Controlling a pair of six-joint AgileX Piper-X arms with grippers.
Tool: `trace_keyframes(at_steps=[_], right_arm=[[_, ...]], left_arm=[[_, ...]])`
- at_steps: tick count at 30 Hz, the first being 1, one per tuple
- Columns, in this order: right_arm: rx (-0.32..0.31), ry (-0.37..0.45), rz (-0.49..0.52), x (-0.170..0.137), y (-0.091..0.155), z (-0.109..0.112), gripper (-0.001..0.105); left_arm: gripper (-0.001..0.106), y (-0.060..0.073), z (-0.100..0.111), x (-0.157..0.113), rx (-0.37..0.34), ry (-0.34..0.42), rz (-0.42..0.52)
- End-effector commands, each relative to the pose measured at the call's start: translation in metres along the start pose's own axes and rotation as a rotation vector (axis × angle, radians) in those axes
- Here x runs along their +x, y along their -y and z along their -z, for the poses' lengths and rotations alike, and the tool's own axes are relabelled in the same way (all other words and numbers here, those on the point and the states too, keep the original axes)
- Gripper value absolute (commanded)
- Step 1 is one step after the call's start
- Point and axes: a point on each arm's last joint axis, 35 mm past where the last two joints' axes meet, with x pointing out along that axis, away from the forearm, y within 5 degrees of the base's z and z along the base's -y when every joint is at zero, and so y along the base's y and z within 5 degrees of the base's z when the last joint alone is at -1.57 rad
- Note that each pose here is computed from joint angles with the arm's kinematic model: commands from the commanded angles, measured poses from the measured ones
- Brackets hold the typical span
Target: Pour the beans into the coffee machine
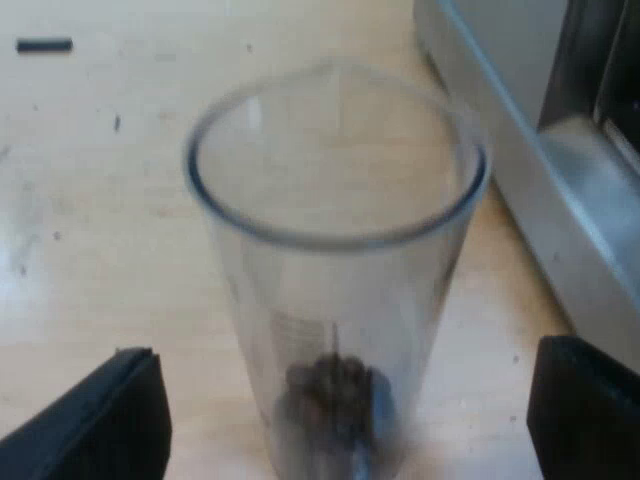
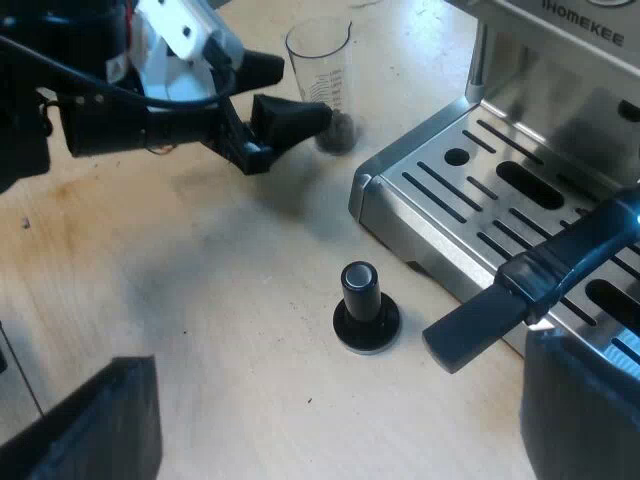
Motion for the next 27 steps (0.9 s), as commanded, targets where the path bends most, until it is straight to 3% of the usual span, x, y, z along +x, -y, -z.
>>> trace_keyframes(at_steps=[1, 4, 18, 21, 26, 27], right_arm=[[-0.007, 0.023, 0.002, -0.004, 0.0, -0.005, 0.079], [-0.007, 0.023, 0.002, -0.004, 0.0, -0.005, 0.079], [-0.007, 0.023, 0.002, -0.004, 0.0, -0.005, 0.079], [-0.007, 0.023, 0.002, -0.004, 0.0, -0.005, 0.079], [-0.008, 0.023, 0.002, -0.004, 0.0, -0.005, 0.079], [-0.008, 0.023, 0.002, -0.004, 0.0, -0.005, 0.079]], left_arm=[[0.093, 0.001, -0.003, 0.004, -0.001, 0.063, 0.008], [0.093, 0.001, -0.004, 0.008, 0.001, 0.096, 0.015], [0.091, 0.001, -0.015, 0.035, 0.005, 0.11, 0.017], [0.082, 0.001, -0.015, 0.037, 0.005, 0.104, 0.016], [0.047, 0.0, -0.014, 0.037, 0.004, 0.097, 0.015], [0.045, 0.001, -0.015, 0.037, 0.004, 0.1, 0.015]])
